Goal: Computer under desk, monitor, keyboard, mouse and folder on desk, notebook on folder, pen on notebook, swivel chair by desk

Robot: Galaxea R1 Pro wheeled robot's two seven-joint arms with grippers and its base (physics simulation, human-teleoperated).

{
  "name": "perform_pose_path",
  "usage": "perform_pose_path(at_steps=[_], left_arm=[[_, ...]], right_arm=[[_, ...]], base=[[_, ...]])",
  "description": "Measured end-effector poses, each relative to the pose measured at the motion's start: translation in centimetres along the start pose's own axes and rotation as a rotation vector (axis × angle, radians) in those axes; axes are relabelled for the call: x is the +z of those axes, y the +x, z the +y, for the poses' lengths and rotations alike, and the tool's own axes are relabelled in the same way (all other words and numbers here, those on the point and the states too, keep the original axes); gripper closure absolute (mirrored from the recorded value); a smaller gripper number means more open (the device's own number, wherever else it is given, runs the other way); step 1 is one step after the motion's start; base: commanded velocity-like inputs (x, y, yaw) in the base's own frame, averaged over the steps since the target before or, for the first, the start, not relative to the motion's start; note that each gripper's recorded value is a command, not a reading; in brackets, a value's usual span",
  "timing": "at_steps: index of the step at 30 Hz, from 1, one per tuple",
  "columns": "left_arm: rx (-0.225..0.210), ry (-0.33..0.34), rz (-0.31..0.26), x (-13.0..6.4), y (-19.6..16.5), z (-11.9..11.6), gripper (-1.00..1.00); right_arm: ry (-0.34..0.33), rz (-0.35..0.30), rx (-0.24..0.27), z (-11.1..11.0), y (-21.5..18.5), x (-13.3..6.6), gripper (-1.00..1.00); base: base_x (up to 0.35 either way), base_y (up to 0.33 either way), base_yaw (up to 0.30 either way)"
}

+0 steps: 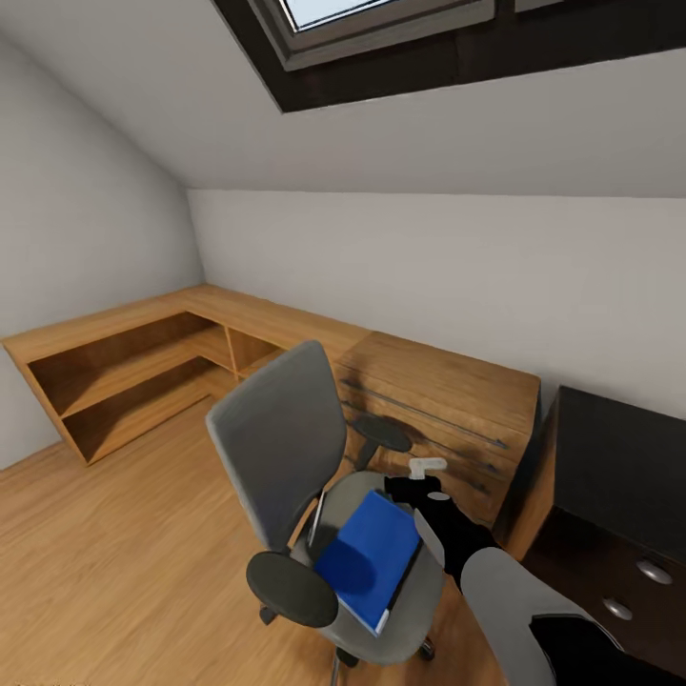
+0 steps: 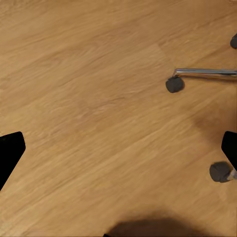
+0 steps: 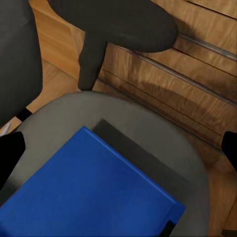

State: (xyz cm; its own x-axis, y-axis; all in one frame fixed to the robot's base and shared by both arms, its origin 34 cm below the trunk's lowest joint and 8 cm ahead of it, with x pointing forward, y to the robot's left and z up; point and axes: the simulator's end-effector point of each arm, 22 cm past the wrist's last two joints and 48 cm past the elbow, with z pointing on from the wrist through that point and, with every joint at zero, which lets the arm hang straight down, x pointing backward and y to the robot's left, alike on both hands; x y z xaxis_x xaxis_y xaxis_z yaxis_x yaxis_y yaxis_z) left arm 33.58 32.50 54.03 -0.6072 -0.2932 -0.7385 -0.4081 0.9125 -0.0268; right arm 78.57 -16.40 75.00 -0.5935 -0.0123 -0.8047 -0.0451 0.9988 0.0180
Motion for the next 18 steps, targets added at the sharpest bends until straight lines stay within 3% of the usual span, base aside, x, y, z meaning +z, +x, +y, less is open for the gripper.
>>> perform_pose_path(at_steps=[18], left_arm=[[0.001, -0.004, 0.004, -0.02, 0.15, 0.18, -1.00]], right_arm=[[-0.003, 0.008, 0.001, 0.22, 0.41, 0.17, -1.00]], base=[[0.008, 0.002, 0.251]])
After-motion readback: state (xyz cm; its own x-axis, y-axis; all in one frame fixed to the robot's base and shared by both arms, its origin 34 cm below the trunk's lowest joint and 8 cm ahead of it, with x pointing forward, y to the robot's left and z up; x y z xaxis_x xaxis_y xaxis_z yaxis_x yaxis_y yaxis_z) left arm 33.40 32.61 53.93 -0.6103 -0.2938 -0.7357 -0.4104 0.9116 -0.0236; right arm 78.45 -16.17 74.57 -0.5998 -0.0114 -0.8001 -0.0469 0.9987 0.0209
